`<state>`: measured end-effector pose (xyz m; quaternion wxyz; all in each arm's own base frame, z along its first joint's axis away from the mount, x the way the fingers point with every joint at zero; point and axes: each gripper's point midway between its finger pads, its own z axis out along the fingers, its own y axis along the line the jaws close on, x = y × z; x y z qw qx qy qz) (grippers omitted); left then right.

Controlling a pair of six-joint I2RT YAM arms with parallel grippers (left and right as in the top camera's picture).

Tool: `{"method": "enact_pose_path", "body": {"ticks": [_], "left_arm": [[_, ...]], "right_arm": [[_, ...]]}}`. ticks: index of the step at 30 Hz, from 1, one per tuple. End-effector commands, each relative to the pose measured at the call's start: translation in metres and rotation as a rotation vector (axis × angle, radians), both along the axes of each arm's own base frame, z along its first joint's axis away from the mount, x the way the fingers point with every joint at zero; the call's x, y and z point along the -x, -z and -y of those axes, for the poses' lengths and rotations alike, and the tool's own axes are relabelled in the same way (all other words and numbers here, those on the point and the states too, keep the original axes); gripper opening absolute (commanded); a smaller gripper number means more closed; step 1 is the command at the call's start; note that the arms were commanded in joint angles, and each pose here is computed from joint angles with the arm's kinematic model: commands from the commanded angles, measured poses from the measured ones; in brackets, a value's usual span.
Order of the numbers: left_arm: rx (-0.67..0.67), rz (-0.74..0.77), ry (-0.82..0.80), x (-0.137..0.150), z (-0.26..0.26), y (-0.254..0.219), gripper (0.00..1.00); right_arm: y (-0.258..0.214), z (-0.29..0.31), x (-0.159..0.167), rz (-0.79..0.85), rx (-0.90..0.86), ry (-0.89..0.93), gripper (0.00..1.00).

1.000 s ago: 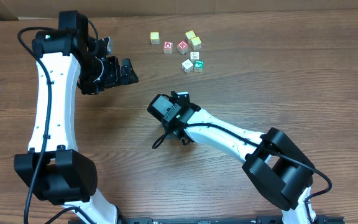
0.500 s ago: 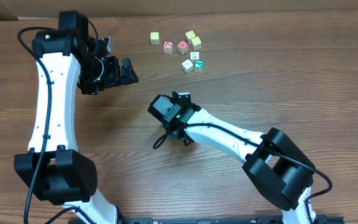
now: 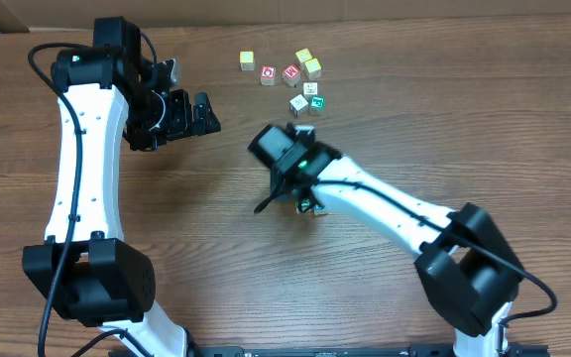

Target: Flip 5 blocks

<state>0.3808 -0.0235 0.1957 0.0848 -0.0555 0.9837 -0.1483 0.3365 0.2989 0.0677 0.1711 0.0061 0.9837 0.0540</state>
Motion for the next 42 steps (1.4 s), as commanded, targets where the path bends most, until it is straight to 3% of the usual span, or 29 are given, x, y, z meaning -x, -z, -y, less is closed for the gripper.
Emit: {"method": "enact_pose_path", "body": {"ticks": [1, 11, 27, 36, 42], "left_arm": [[-0.007, 0.016, 0.016, -0.005, 0.002, -0.002, 1.0], [-0.007, 0.016, 0.016, -0.005, 0.002, -0.002, 1.0], [-0.007, 0.016, 0.017, -0.005, 0.002, -0.002, 1.0], [-0.007, 0.016, 0.017, -0.005, 0.002, -0.002, 1.0], [-0.007, 0.016, 0.016, -0.005, 0.001, -0.002, 1.0]], "right_arm": [[-0.001, -0.002, -0.008, -0.054, -0.079, -0.027, 0.04], [0.038, -0.004, -0.003, -0.128, -0.042, -0.094, 0.04], [0.043, 0.003, 0.011, -0.194, -0.019, -0.097, 0.04], [0.027, -0.017, -0.005, -0.131, -0.09, -0.112, 0.04], [0.024, -0.039, 0.023, -0.219, -0.154, -0.177, 0.04]]}}
